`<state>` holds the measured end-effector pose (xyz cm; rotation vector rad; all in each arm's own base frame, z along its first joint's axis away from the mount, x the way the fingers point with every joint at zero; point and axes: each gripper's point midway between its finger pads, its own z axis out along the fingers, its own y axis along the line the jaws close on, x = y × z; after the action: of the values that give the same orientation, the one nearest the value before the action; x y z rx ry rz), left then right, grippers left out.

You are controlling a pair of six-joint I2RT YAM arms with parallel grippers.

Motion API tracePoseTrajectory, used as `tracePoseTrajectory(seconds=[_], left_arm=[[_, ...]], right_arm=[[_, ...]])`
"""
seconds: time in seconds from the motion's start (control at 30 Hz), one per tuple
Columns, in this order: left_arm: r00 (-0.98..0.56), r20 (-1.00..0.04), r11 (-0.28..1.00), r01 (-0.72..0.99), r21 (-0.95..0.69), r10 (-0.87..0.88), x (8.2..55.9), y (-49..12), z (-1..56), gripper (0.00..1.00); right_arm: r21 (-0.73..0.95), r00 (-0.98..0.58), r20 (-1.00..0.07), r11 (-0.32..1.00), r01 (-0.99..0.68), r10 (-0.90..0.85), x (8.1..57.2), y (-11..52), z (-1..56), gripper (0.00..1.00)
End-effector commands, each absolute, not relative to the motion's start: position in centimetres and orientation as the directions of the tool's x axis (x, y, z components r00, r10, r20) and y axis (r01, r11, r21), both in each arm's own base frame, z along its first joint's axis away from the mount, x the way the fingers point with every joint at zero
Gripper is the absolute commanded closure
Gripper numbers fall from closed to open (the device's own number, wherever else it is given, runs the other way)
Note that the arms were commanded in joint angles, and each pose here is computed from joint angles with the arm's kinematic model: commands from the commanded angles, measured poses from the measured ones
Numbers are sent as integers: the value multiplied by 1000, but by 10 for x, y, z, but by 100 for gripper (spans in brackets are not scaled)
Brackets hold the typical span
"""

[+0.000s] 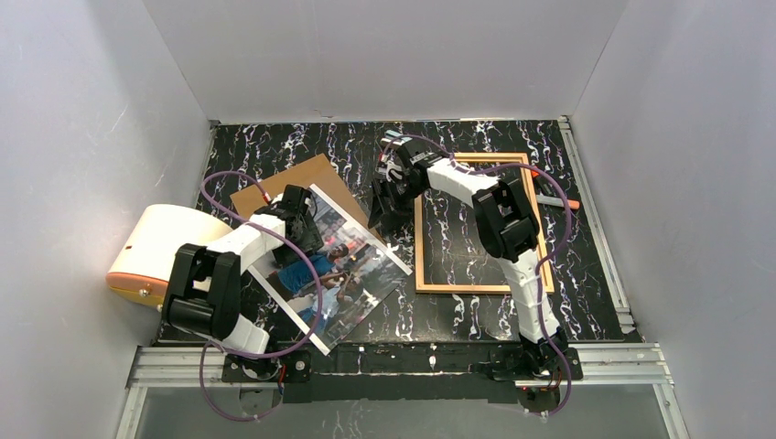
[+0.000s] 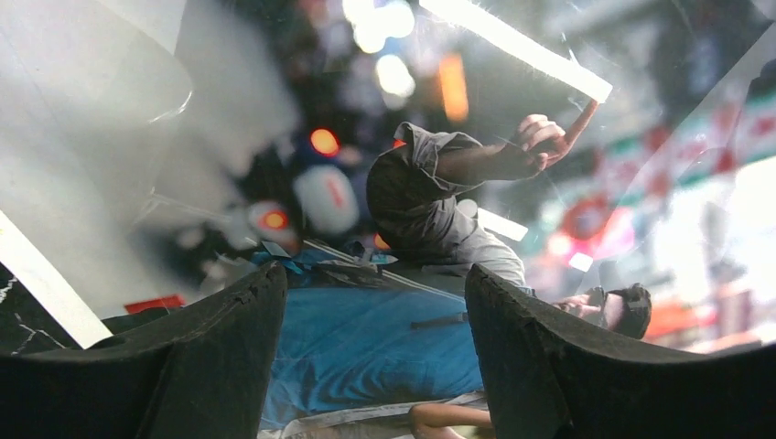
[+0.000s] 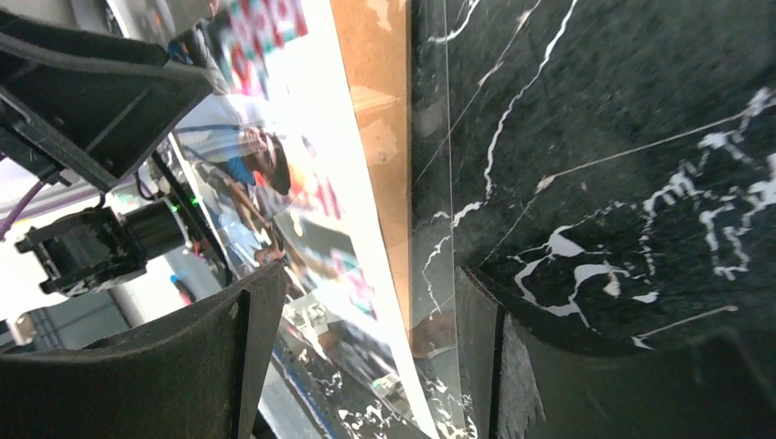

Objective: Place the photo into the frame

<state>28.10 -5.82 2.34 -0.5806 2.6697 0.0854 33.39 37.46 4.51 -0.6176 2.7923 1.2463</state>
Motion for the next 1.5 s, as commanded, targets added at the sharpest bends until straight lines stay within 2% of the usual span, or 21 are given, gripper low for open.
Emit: tracePoseTrajectory(seconds=[0.0, 0.1, 0.23, 0.5, 0.67, 0.83, 0.97, 1.0, 1.2, 1.33, 1.47], left_arm=[[-850, -387, 911, -409, 57, -357, 271, -43, 19, 32], [-864, -358, 912, -404, 73, -354, 263, -43, 11, 34], [-876, -330, 914, -398, 79, -352, 258, -44, 3, 35], [-874, -322, 909, -409, 81, -364, 261, -45, 0, 36], [-872, -320, 906, -415, 81, -370, 263, -46, -1, 37], [-875, -318, 908, -411, 85, -366, 265, -46, -2, 37], [-876, -315, 908, -409, 87, -365, 265, -46, -3, 37], [-876, -316, 909, -409, 84, -365, 266, -47, -3, 37], [-876, -315, 909, -408, 78, -366, 267, -48, -4, 37], [-876, -312, 910, -407, 73, -367, 267, -49, -4, 38], [-875, -315, 914, -402, 55, -366, 269, -52, -2, 38]], right_arm=[[703, -926, -62, 643, -306, -373, 304, 363, 21, 23], [700, -931, -84, 644, -309, -355, 307, 365, 15, 23], [741, -930, -54, 610, -282, -365, 302, 370, 15, 27], [823, -923, -120, 483, -299, -366, 294, 377, 64, 38], [819, -927, -151, 482, -312, -344, 297, 375, 83, 41], [778, -930, -169, 535, -329, -326, 307, 370, 84, 42], [778, -931, -170, 536, -328, -324, 309, 370, 89, 50], [784, -930, -171, 527, -329, -326, 308, 371, 91, 55], [814, -930, -150, 492, -310, -337, 302, 374, 92, 65], [859, -927, -145, 422, -291, -345, 298, 384, 96, 63], [880, -925, -144, 381, -282, -352, 297, 399, 95, 54]])
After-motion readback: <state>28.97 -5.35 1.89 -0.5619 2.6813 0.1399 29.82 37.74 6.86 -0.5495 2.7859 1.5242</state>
